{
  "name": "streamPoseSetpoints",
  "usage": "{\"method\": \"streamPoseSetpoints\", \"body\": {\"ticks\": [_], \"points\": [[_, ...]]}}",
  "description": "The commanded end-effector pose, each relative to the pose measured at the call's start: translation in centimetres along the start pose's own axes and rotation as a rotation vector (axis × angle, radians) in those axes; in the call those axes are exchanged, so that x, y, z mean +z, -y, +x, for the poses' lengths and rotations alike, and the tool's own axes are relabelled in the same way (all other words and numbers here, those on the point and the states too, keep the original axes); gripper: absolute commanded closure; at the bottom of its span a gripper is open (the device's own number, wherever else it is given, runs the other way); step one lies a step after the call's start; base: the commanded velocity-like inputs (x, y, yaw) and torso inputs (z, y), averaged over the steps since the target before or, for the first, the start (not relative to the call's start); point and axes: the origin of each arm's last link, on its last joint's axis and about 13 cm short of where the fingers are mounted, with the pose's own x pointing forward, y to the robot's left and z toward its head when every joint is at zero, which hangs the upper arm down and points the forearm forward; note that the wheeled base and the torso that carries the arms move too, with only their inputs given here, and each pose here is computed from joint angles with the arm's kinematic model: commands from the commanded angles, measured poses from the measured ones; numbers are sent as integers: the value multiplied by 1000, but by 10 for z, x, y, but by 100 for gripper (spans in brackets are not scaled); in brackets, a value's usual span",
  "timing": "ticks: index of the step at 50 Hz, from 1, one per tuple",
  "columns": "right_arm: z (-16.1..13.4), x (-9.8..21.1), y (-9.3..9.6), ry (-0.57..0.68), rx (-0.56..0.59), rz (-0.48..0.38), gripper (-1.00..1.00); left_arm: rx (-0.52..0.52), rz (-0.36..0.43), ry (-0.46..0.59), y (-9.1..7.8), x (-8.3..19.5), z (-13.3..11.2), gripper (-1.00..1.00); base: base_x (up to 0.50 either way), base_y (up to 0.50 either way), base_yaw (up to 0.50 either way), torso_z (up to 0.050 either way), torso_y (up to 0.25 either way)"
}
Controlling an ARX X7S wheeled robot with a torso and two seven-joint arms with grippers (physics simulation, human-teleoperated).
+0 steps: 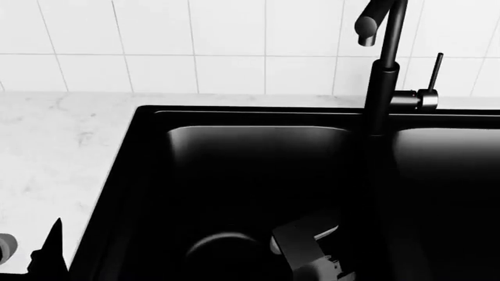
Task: Pick the pan and sponge and place them into the sink. Then turn on the water.
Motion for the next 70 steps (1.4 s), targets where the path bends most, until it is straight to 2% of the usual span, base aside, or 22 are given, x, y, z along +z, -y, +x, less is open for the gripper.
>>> {"method": "streamPoseSetpoints", "body": {"ticks": [1,13,26,28,35,38,40,41,46,47,49,51,52,56,59,61,62,64,65,67,68,70], "points": [[-6,8,-1,40,-5,-3,-100,-2,-2,-3,0,-2,0,-100,0,0,0,0,0],[-26,24,-5,162,-49,-13,-100,0,0,-2,2,0,2,-100,0,0,0,0,0],[-62,44,-11,373,-122,-93,-100,2,1,1,-1,1,0,-100,0,0,0,0,0],[-66,46,-12,405,-125,-102,-100,2,1,1,2,1,2,-100,0,0,0,0,0],[-78,47,-11,543,-186,-73,-100,2,0,0,0,1,1,-100,0,0,0,0,0],[-84,43,-10,642,-262,-78,-100,4,1,3,1,2,2,-100,0,0,0,0,0],[-87,38,-10,682,-269,-22,-100,10,2,7,1,2,2,-100,0,0,0,0,0],[-89,35,-10,698,-298,-34,-100,20,0,13,2,2,2,-100,0,0,0,0,0],[-91,24,-15,699,-304,-32,-100,71,5,38,2,4,1,-100,0,0,0,0,0],[-89,21,-15,669,-347,-62,-100,100,27,46,-1,4,0,-100,0,0,0,0,0],[-89,22,-17,695,-333,-36,-100,159,34,24,-1,4,1,-100,0,0,0,0,0],[-89,23,-18,701,-344,-48,-100,207,60,9,-1,4,-2,-100,0,0,0,0,0],[-87,22,-18,695,-344,-52,-100,202,7,11,-1,7,-5,-100,0,0,0,0,0],[-84,21,-16,687,-362,-48,-100,305,36,-30,-2,15,-14,-100,0,0,0,0,0],[-85,21,-16,694,-373,-43,-100,286,5,-77,-6,19,-25,-100,0,0,0,0,0],[-85,21,-16,693,-378,-44,-100,284,-53,-141,-8,19,-32,-100,0,0,0,0,0],[-84,20,-15,688,-383,-42,-100,292,-6,-132,-12,26,-42,-100,0,0,0,0,0],[-84,20,-15,686,-386,-42,-100,289,3,-133,-17,36,-51,-100,0,0,0,0,0],[-85,20,-15,687,-387,-42,-100,278,33,-121,-22,48,-61,-100,0,0,0,0,0],[-85,20,-15,686,-388,-42,-100,258,20,-131,-24,54,-65,-100,0,0,0,0,0],[-84,19,-15,683,-386,-41,-100,260,49,-148,-32,61,-70,-100,0,0,0,0,0],[-84,19,-15,684,-387,-40,-100,265,64,-164,-34,64,-71,-100,0,0,0,0,0]]}}
